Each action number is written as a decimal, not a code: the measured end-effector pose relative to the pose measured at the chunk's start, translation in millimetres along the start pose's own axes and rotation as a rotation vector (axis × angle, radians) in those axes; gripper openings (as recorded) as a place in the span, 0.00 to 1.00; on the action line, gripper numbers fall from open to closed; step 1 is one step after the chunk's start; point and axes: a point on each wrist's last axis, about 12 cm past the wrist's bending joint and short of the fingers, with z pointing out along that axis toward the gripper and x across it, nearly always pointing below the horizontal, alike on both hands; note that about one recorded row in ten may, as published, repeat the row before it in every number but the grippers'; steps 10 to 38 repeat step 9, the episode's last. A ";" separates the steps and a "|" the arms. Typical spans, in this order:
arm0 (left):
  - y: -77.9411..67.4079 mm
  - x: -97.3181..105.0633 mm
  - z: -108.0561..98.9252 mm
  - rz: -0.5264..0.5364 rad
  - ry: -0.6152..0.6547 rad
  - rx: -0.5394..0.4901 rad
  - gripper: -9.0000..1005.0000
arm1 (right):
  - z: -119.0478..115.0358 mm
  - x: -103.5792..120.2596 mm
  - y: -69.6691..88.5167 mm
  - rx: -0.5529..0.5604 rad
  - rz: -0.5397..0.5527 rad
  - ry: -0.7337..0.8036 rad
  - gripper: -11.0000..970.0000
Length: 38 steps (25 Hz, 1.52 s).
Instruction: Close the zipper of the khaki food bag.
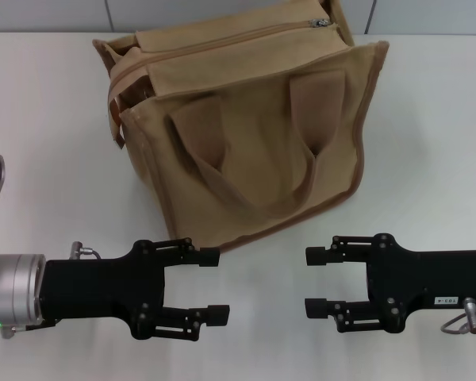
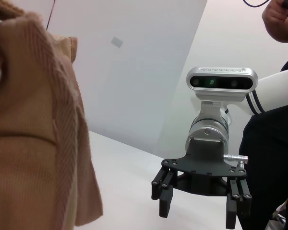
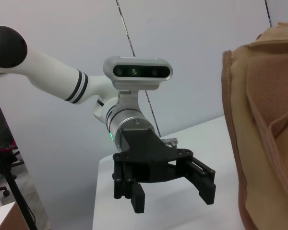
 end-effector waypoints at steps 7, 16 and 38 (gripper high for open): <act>0.1 -0.3 -1.0 0.000 0.000 0.000 0.83 | -0.1 0.1 0.3 0.000 0.001 -0.003 0.74; 0.0 -0.2 -1.4 0.000 0.000 -0.001 0.83 | 0.0 0.0 0.2 0.000 0.000 -0.003 0.74; 0.0 -0.2 -1.4 0.000 0.000 -0.001 0.83 | 0.0 0.0 0.2 0.000 0.000 -0.003 0.74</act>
